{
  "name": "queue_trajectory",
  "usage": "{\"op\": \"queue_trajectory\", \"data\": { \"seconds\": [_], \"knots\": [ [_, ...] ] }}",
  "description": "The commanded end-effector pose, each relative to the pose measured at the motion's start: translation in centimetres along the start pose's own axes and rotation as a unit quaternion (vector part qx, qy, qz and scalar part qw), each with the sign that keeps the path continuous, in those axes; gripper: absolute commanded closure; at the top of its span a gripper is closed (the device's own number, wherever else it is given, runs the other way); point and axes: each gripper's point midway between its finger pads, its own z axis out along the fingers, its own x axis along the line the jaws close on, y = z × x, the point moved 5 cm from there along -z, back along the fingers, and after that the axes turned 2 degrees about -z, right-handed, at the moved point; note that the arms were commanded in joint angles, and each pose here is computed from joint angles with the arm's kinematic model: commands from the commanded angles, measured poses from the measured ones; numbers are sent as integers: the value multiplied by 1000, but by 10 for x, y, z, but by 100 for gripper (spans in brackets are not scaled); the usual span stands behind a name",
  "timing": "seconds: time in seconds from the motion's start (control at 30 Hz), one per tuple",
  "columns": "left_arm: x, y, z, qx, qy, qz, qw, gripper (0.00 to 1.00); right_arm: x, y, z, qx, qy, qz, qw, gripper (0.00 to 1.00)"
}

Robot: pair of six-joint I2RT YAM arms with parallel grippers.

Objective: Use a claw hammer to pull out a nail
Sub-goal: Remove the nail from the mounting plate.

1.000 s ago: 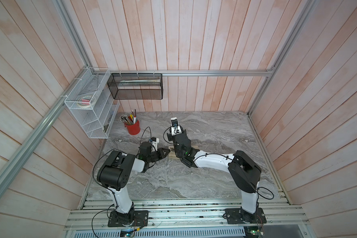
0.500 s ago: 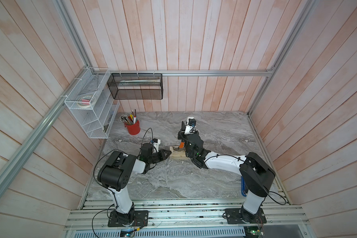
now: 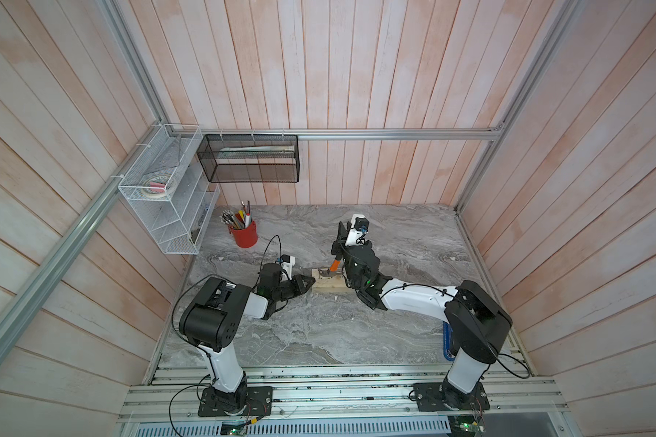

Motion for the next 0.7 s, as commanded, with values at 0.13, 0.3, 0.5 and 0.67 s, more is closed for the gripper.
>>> {"op": "queue_trajectory", "data": {
  "seconds": [0.13, 0.3, 0.5, 0.67],
  "knots": [
    [-1, -10, 0, 18, 5, 9, 1000, 73, -8, -17, -5, 25, 15, 81, 996, 100],
    [1, -11, 1, 20, 13, 10, 1000, 73, -11, -19, -6, 26, 15, 89, 996, 100],
    [5, -14, 0, 24, 21, 10, 999, 73, -16, -20, -7, 28, 15, 100, 994, 100],
    [7, -15, 1, 26, 26, 8, 999, 73, -20, -19, -8, 25, 14, 113, 993, 100]
  ]
}}
